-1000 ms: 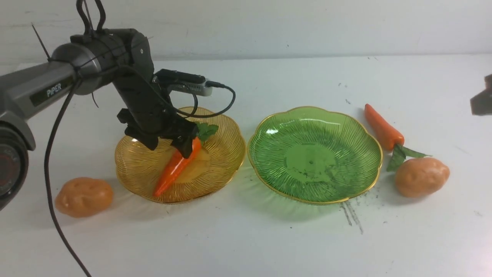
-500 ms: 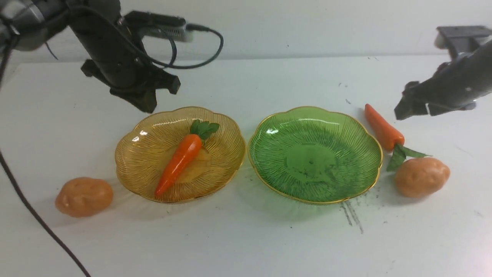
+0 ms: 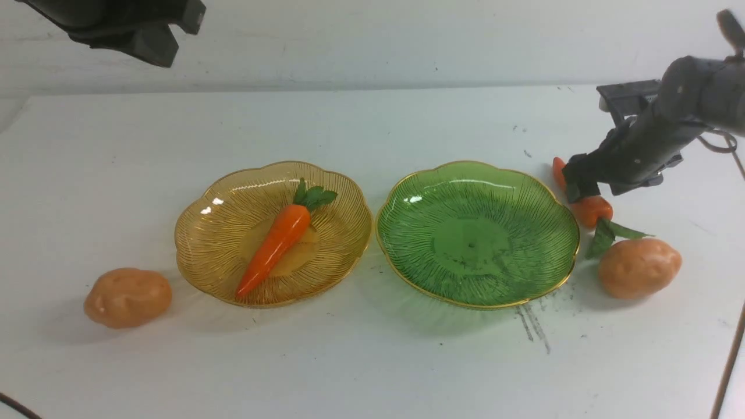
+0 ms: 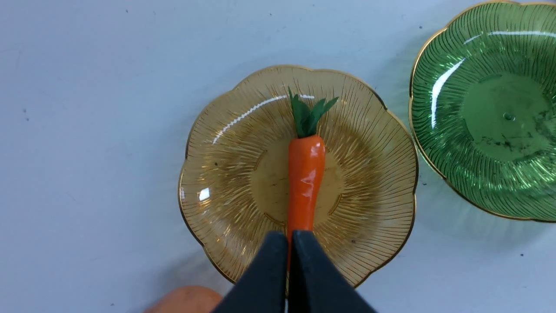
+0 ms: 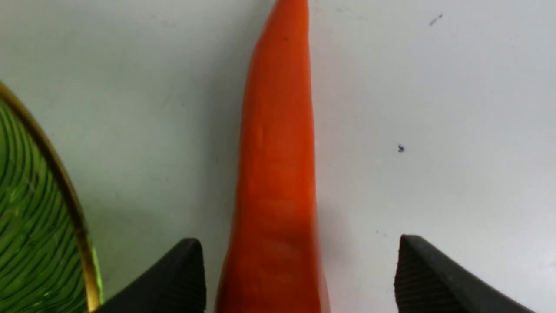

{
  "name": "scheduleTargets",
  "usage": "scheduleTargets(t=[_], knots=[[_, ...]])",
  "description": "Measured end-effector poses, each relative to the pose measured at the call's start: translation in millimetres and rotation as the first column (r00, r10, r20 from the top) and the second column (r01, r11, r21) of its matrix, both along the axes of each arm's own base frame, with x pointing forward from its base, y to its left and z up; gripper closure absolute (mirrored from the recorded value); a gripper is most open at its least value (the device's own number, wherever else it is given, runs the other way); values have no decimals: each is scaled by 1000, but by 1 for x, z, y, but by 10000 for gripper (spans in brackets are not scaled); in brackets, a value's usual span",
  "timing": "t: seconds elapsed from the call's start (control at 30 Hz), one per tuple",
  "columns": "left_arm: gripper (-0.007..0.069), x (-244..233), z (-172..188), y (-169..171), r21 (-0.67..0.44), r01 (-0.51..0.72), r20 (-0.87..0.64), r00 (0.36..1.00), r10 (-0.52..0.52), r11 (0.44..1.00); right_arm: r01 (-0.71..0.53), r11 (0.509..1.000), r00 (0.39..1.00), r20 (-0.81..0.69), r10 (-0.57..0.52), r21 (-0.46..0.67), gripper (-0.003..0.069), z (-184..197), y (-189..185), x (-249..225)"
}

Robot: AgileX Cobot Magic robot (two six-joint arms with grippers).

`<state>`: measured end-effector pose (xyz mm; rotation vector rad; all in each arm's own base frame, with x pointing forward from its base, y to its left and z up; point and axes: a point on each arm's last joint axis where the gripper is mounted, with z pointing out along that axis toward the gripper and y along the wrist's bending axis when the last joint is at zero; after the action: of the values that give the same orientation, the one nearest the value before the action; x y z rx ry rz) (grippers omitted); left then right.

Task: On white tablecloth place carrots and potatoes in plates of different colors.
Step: 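Place the carrot on the yellow plate with the right gripper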

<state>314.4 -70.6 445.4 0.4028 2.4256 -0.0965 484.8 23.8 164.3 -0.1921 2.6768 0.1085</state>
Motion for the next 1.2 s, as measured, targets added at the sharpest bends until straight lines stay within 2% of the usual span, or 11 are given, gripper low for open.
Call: scheduleTargets(t=[0.07, 0.17, 0.27, 0.4, 0.57, 0.6, 0.63, 0.7, 0.83, 0.97, 1.2], knots=[[629, -6, 5, 1, -3, 0, 15, 1000, 0, 1000, 8, 1000, 1000, -24, -8, 3, 191, -13, 0, 2], [629, -11, 11, 2, -5, 0, 31, 1000, 0, 1000, 9, 1000, 1000, -19, -9, -7, 347, -17, -1, 4], [629, -14, 14, 3, -7, -1, 41, 999, 1, 1000, 3, 1000, 1000, -21, -3, -23, 342, -12, -2, 5], [629, -23, 22, 5, -12, -1, 64, 998, 2, 1000, 39, 999, 999, 32, -39, -20, 341, 39, -3, 9], [629, -26, 24, 6, -20, -8, 68, 998, 10, 1000, 10, 976, 984, 169, -47, 216, 341, 136, 27, -6], [629, -26, 24, 6, -21, -9, 68, 998, 11, 1000, -5, 971, 984, 174, -38, 240, 341, 140, 31, -8], [629, -26, 24, 6, -26, -15, 67, 998, 17, 1000, -100, 943, 978, 205, 34, 318, 341, 161, 59, -18], [629, -26, 24, 6, -28, -17, 66, 998, 19, 999, -185, 910, 971, 213, 110, 372, 341, 168, 90, -27], [629, -28, 26, 6, -30, -17, 74, 997, 19, 999, -332, 853, 942, 178, 283, 403, 341, 153, 173, -49], [629, -31, 28, 7, -32, -17, 82, 996, 19, 999, -433, 831, 901, 187, 391, 348, 341, 120, 242, -65], [629, -38, 34, 8, -31, -11, 101, 995, 14, 999, -453, 828, 888, 242, 390, 330, 319, 71, 300, -71]])
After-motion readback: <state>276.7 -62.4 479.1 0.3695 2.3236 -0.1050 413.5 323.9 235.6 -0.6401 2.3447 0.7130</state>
